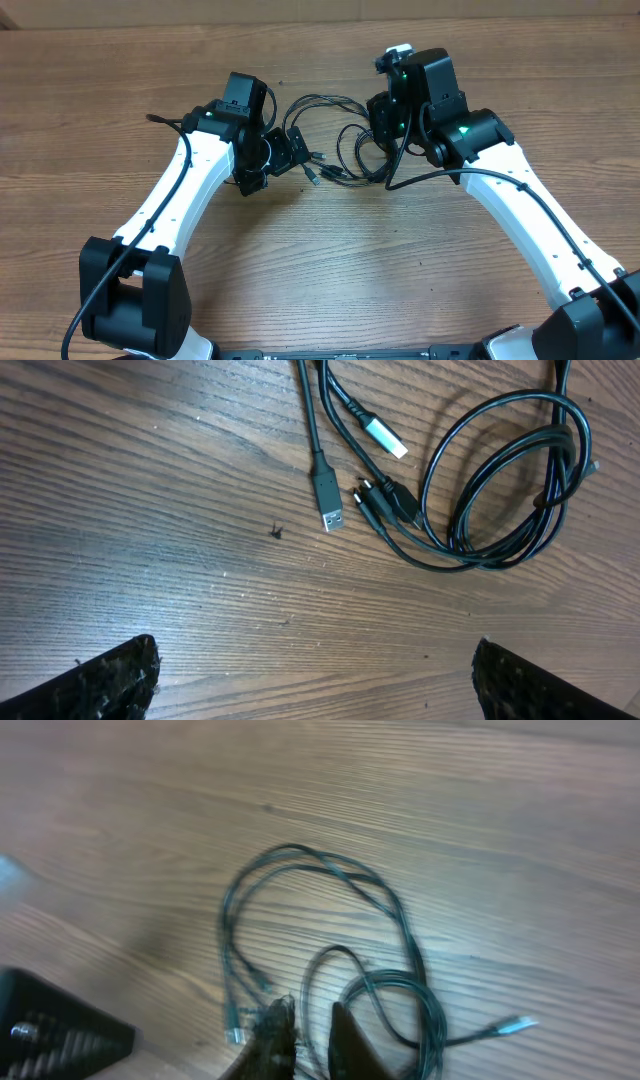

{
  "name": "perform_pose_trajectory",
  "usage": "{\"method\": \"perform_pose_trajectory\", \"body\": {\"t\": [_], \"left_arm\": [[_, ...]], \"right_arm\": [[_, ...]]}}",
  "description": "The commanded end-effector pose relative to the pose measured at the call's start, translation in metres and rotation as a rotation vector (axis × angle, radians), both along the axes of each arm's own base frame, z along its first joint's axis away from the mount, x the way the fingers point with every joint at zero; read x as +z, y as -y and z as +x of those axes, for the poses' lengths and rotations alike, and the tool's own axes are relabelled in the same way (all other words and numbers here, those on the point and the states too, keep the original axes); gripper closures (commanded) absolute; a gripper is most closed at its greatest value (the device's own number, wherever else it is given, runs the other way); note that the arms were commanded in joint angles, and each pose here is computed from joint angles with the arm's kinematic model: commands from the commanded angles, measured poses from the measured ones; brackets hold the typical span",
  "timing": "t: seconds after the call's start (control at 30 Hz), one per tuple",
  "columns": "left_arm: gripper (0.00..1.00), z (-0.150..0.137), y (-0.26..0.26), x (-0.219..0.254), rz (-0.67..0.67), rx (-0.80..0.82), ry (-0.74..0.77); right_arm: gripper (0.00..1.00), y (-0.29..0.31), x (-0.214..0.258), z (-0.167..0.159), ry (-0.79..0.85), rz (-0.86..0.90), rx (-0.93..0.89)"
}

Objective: Untangle cables

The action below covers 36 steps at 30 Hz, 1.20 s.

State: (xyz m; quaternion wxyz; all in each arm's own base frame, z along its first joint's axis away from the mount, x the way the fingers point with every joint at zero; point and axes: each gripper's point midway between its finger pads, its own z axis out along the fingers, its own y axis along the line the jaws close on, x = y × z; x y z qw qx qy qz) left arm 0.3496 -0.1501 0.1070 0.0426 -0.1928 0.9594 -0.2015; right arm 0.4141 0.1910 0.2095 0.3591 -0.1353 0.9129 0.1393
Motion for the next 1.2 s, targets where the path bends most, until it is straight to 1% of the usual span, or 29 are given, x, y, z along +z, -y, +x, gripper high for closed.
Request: {"method": "perform_pose_trajectory", "body": {"t": [0.0,0.1,0.23,0.5,0.53,0.6,0.63,0.67,0.7,0.83,1.0,1.17], "left_arm": [[0.0,0.001,0.005,0.014,-0.023,-0.01,0.032],[0.0,0.001,0.005,0.014,-0.021,-0.009,0.033],[0.0,0.003,0.001,0.013,0.001,-0.002,0.039],[0.0,0.003,0.0,0.013,0.008,-0.001,0.042],[0.0,0.003,0.0,0.013,0.009,-0.001,0.042],[0.0,0.004,-0.001,0.012,0.013,0.0,0.043],[0.0,0.004,-0.001,0.012,0.016,0.001,0.043],[0.0,0.004,-0.002,0.012,0.023,0.003,0.045],[0.0,0.004,-0.003,0.012,0.029,0.005,0.047],[0.0,0.005,-0.006,0.011,0.043,0.009,0.051],[0.0,0.006,-0.008,0.01,0.062,-0.015,0.065],[0.0,0.006,-0.008,0.01,0.068,-0.048,0.077]], "right_arm": [[0.7,0.019,0.005,0.005,0.036,-0.075,-0.079],[0.63,0.021,-0.01,0.003,-0.001,-0.096,-0.082],[0.62,0.024,-0.039,-0.005,-0.099,-0.119,-0.102],[0.51,0.033,-0.089,-0.025,-0.326,-0.09,-0.27],[0.47,0.033,-0.092,-0.027,-0.345,-0.084,-0.291],[0.36,0.034,-0.098,-0.029,-0.372,-0.079,-0.316],[0.23,0.032,-0.101,-0.03,-0.382,-0.076,-0.309],[0.05,0.03,-0.102,-0.03,-0.39,-0.065,-0.3],[0.0,0.025,-0.104,-0.032,-0.404,-0.048,-0.286],[0.0,0.009,-0.103,-0.039,-0.454,0.022,-0.227],[0.0,0.009,-0.104,-0.04,-0.457,0.026,-0.225],[0.0,0.026,-0.117,-0.033,-0.441,-0.04,-0.333]]}}
